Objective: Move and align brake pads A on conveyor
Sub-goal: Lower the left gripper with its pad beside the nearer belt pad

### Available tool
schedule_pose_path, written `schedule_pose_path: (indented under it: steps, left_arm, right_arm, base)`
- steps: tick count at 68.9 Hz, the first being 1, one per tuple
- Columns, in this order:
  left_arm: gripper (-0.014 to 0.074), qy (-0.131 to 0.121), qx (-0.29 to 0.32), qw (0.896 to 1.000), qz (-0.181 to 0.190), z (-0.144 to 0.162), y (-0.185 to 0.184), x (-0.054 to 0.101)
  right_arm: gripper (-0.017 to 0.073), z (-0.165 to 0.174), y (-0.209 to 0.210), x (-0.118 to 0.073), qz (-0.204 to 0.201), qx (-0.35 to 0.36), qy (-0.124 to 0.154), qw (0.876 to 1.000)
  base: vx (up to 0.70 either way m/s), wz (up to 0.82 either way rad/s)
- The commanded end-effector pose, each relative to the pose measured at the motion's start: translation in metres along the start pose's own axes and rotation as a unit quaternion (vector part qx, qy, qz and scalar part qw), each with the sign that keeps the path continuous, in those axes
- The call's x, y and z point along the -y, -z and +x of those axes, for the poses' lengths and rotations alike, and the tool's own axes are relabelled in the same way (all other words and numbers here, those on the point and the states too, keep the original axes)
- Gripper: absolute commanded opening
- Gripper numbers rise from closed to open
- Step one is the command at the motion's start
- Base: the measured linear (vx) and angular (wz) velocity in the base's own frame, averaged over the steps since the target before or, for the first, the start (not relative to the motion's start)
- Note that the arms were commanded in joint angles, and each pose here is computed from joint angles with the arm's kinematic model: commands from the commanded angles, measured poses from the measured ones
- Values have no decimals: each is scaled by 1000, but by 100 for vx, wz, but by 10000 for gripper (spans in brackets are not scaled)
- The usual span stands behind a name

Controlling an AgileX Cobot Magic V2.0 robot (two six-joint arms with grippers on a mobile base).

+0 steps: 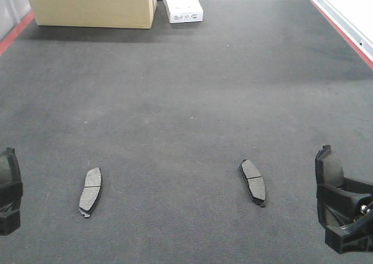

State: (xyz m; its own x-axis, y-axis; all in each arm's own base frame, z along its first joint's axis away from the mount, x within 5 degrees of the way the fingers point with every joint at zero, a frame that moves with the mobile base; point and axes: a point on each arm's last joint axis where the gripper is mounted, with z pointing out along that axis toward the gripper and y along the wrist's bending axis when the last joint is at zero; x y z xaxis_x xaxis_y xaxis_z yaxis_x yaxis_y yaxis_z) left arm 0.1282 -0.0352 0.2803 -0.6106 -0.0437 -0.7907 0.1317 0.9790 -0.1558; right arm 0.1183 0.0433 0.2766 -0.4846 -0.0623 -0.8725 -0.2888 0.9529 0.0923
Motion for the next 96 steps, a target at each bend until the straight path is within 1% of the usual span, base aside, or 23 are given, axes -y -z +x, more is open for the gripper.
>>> schedule_pose_path:
  steps: [1,6,12,15,19,24,27,28,31,33,36,37,41,48,55,59,60,69,71,74,77,79,96]
  left_arm:
    - [135,2,63,998,17,-16,5,4]
    - [135,8,62,998,21,-16,5,5]
    - [137,27,66,997,33,-17,5,7]
    - [139,32,69,996,37,-18,5,8]
    - [141,29,68,996,45,-20,2,9]
    - [148,17,66,996,55,-23,-7,12]
    - [150,19,62,996,63,-24,-16,15]
    - [150,13,61,996,64,-25,-17,15]
    - [153,20,56,996,71,-27,-27,17]
    - [155,17,49,996,75,-28,-34,19]
    - [157,5,40,996,85,-33,-42,24]
    - [157,6,35,995,92,-35,-45,28]
    - [160,-8,16,994,110,-43,-59,39]
    - [163,-4,-10,990,140,-56,-83,62]
    - [164,-7,-34,987,154,-64,-106,80]
    - [165,11,-51,986,155,-67,-121,88]
    - [166,21,-53,986,156,-69,-124,91]
    - [176,76,-102,981,147,-70,-157,100]
    - [181,91,-115,979,141,-67,-164,101]
    - [192,125,-131,975,131,-63,-174,102]
    - [202,150,-143,971,121,-58,-182,101]
    - [206,160,-149,969,116,-55,-186,101]
    - [223,161,-175,966,98,-40,-207,99]
  right_arm:
    - [-10,-17,5,-2,-6,60,5,998]
    - [-10,-17,5,-2,-6,60,5,998]
    - [-10,-17,5,-2,-6,60,5,998]
    - [-10,-17,5,-2,-6,60,5,998]
    - [-10,-17,5,-2,-6,60,5,998]
    - [-10,-17,5,-2,-6,60,5,998]
    - [-10,-17,5,-2,-6,60,5,998]
    - [-10,-17,5,-2,-6,60,5,998]
    - [-10,-17,5,-2,-6,60,5,998]
    - [-10,-17,5,-2,-6,60,5,998]
    - [-10,-17,5,-2,-6,60,5,998]
    - [-10,-17,5,-2,-6,60,5,998]
    - [-10,-17,5,-2,-6,60,5,998]
    - [-10,-17,5,-2,-6,60,5,998]
    - [-10,-17,5,-2,-6,60,5,998]
    - [-10,-17,5,-2,-6,60,5,998]
    - [-10,-17,5,-2,-6,60,5,998]
    - [-10,-17,5,-2,-6,60,5,998]
    - [-10,-17,5,-2,-6,60,5,998]
    - [-10,-17,5,-2,-6,60,5,998]
    - [-10,-17,5,-2,-6,60,5,998]
    - [-10,-17,5,-2,-6,60,5,998]
    - [-10,-17,5,-2,-6,60,5,998]
  base:
    - [0,0]
    - [0,0]
    - [0,0]
    - [0,0]
    - [0,0]
    - [0,0]
    - [0,0]
    - [0,0]
    - [0,0]
    - [0,0]
    - [0,0]
    - [0,0]
    - [0,0]
    - [0,0]
    - [0,0]
    - [0,0]
    - [0,0]
    - [0,0]
    - [0,0]
    - [0,0]
    - [0,0]
    - [0,0]
    - [0,0]
